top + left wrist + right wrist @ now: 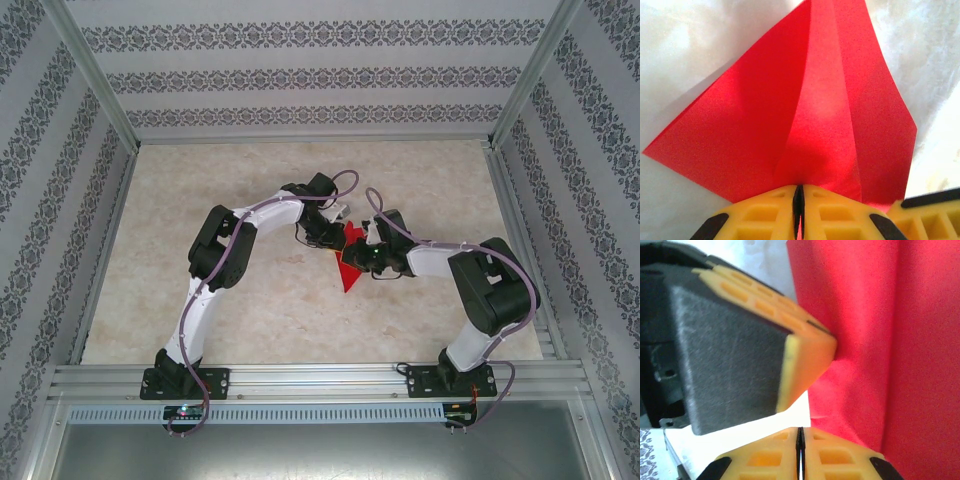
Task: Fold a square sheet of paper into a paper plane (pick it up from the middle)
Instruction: Third fold the triangle at the center of the table.
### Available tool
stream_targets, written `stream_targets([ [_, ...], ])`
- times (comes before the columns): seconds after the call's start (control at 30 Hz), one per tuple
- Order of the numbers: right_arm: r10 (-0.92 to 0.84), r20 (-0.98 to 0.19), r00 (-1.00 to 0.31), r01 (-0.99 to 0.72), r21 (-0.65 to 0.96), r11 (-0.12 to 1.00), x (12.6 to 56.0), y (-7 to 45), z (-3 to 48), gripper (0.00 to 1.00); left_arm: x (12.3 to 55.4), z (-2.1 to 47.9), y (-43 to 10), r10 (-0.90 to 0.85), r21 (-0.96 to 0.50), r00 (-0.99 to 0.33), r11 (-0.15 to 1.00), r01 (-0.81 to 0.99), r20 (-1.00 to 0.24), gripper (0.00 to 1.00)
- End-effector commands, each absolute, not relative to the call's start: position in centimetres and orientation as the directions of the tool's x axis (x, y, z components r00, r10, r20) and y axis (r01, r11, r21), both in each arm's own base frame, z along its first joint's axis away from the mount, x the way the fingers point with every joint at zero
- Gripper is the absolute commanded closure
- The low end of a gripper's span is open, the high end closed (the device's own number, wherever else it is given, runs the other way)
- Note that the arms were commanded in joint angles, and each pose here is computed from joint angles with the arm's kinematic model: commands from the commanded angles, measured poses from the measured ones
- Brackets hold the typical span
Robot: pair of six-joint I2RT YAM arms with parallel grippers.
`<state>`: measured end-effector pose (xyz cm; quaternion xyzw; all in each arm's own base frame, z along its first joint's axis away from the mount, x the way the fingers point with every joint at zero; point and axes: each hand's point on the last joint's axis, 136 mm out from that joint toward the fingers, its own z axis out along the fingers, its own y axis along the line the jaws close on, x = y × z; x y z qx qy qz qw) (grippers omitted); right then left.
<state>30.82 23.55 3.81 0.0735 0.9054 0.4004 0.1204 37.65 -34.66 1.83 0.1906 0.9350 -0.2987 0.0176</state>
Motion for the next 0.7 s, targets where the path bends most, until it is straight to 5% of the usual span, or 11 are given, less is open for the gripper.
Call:
stream_targets([
  [0.0,0.205,-0.151,-0.967,0.014,0.772,0.636,29.9,24.7,4.7,0.90,34.5,-4.9,-31.9,0.388,-0.425,-0.921,0.838,0.344,0.020,0.86],
  [0.67,0.161,-0.091,-0.983,0.040,0.744,0.667,26.7,24.4,2.5,0.90,34.3,-6.0,-31.3,0.390,-0.397,-0.920,0.852,0.342,0.043,0.86],
])
